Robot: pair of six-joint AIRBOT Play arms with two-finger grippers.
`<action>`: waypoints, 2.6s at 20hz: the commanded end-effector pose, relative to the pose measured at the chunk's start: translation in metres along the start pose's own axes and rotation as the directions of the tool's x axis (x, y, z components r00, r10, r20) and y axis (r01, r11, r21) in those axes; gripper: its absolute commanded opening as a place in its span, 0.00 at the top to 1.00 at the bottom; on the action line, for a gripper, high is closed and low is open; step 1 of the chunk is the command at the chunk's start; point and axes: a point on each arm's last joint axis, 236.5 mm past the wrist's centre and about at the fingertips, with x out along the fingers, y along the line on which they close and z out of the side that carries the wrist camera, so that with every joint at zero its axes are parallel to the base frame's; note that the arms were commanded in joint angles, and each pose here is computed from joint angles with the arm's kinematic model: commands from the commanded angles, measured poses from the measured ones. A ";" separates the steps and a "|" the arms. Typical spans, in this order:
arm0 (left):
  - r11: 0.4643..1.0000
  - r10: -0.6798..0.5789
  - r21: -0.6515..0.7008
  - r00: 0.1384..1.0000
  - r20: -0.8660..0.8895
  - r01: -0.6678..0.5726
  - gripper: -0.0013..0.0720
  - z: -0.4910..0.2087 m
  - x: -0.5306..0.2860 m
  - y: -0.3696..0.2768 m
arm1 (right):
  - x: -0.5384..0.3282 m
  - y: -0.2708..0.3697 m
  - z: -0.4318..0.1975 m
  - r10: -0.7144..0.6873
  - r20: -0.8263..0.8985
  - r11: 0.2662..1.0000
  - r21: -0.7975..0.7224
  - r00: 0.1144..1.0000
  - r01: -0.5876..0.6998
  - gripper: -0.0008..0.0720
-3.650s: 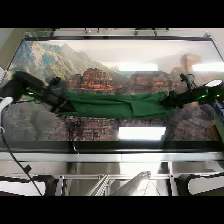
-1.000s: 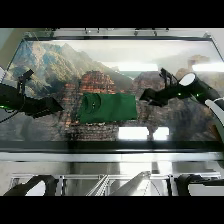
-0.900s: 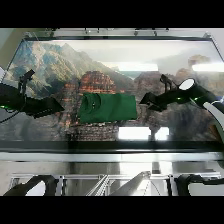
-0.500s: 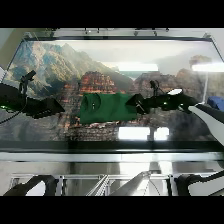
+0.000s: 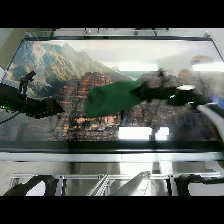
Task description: Fold the shirts.
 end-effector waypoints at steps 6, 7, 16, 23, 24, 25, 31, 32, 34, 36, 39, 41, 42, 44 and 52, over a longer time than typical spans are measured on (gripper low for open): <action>1.000 0.001 0.003 1.000 0.006 -0.001 0.54 0.001 0.000 0.000 | -0.450 -0.023 0.040 -0.636 0.660 0.715 0.310 0.399 0.627 0.96; 1.000 0.002 0.003 1.000 0.005 -0.002 0.54 0.001 0.000 0.000 | -0.492 -0.052 0.005 -0.765 0.581 0.593 0.467 0.278 0.655 0.96; 1.000 0.009 0.004 1.000 0.030 -0.009 0.54 0.007 0.000 0.002 | -0.519 -0.194 -0.144 -0.993 0.011 0.089 0.716 0.115 0.693 0.96; 1.000 0.014 0.003 0.999 0.050 -0.014 0.54 0.012 0.000 0.003 | -0.523 -0.180 -0.124 -0.990 0.091 0.139 0.729 0.105 0.670 0.26; 1.000 0.014 0.003 0.999 0.050 -0.014 0.54 0.012 0.000 0.003 | -0.523 -0.180 -0.125 -0.990 0.089 0.138 0.729 0.108 0.671 0.03; 1.000 0.014 0.003 0.999 0.050 -0.014 0.54 0.012 0.000 0.003 | -0.523 -0.180 -0.125 -0.990 0.088 0.138 0.728 0.108 0.671 0.03; 1.000 0.014 0.003 0.998 0.056 -0.014 0.54 0.013 0.000 0.003 | -0.498 -0.173 -0.152 -0.978 -0.019 0.128 0.732 0.208 0.669 0.03; 1.000 0.014 0.002 0.998 0.064 -0.014 0.54 0.015 0.000 0.003 | -0.491 -0.169 -0.155 -0.972 -0.030 0.136 0.743 0.235 0.655 0.03; 1.000 -0.009 -0.003 0.997 0.072 0.010 0.54 0.017 0.000 -0.003 | -0.470 -0.153 -0.156 -0.957 -0.024 0.179 0.737 0.291 0.652 0.03; 1.000 -0.026 -0.006 0.997 0.068 0.026 0.54 0.016 0.000 -0.006 | -0.451 -0.138 -0.160 -0.944 -0.046 0.201 0.704 0.326 0.681 0.03; 0.999 -0.033 -0.008 0.997 0.071 0.034 0.54 0.017 -0.001 -0.008 | -0.414 -0.114 -0.172 -0.904 -0.110 0.253 0.641 0.414 0.724 0.03; 0.999 -0.036 -0.008 0.997 0.071 0.037 0.54 0.017 -0.001 -0.009 | -0.370 -0.091 -0.161 -0.833 -0.079 0.407 0.585 0.548 0.702 0.03; 0.999 -0.036 -0.008 0.997 0.072 0.037 0.55 0.017 -0.001 -0.009 | -0.339 -0.071 -0.141 -0.763 -0.001 0.549 0.527 0.646 0.649 0.11; 0.998 -0.065 -0.014 0.994 0.092 0.066 0.93 0.022 -0.001 -0.016 | -0.283 -0.016 -0.085 -0.557 0.200 0.821 0.281 0.806 0.497 0.94; 0.978 -0.113 0.201 0.944 0.309 0.051 0.95 0.069 -0.042 -0.073 | -0.094 0.093 -0.018 -0.160 0.319 0.895 -0.351 0.934 0.273 0.96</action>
